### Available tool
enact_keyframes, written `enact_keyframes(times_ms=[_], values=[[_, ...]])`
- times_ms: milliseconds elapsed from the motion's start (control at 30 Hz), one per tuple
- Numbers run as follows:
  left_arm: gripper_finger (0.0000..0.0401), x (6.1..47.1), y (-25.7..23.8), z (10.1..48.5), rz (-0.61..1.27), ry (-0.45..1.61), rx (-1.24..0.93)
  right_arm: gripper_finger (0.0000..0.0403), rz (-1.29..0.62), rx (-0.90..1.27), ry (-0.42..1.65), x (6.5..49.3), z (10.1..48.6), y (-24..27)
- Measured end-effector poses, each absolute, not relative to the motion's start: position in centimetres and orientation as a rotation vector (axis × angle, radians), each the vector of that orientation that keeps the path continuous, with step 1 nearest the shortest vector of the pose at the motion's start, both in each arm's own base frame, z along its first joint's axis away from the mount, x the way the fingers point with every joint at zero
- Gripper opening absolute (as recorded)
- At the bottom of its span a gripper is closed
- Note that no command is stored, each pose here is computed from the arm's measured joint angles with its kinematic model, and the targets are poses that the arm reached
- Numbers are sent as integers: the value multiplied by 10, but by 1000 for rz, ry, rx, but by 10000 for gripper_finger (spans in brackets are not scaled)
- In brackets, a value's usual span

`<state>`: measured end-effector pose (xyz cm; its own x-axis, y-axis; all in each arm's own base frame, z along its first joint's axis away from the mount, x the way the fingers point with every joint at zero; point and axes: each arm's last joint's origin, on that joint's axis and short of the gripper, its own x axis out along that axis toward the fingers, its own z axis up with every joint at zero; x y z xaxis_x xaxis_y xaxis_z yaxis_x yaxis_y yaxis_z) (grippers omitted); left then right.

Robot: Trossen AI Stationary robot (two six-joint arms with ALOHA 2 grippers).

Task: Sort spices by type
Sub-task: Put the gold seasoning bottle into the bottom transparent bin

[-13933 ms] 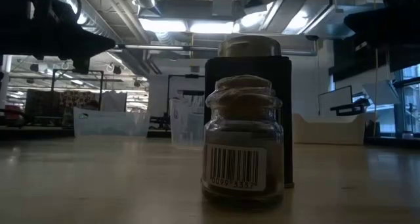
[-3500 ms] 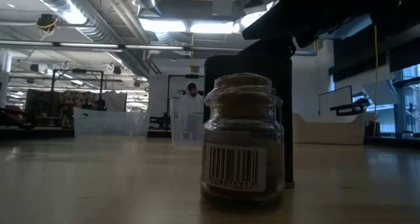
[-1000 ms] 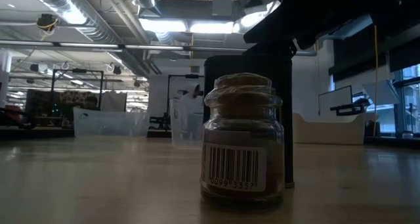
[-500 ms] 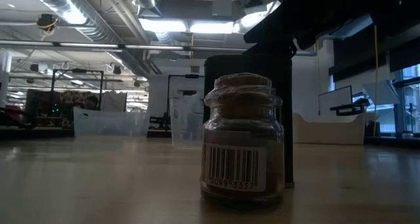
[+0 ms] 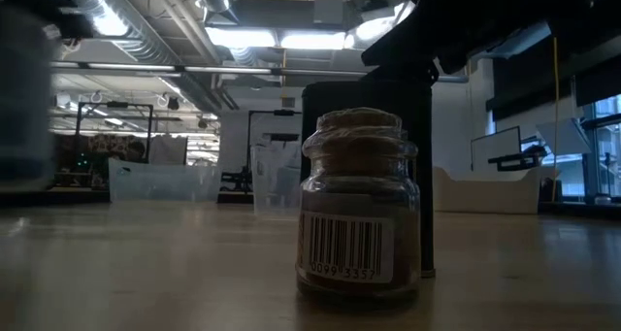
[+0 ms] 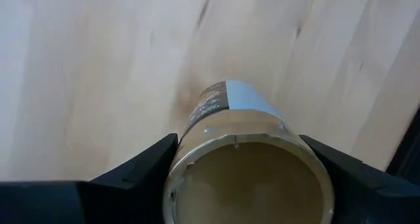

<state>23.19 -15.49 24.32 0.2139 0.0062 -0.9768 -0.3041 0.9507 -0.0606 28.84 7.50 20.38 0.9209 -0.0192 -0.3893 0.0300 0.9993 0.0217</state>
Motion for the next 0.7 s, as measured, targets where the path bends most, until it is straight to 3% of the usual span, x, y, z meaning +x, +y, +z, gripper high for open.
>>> enact_keyframes(times_ms=[333,700], values=[[267,266,-116,290,219,1209,-157,374,-25,26,403,288,204,75],[268,291,-61,318,409,1032,-13,374,-26,17,431,287,201,75]])
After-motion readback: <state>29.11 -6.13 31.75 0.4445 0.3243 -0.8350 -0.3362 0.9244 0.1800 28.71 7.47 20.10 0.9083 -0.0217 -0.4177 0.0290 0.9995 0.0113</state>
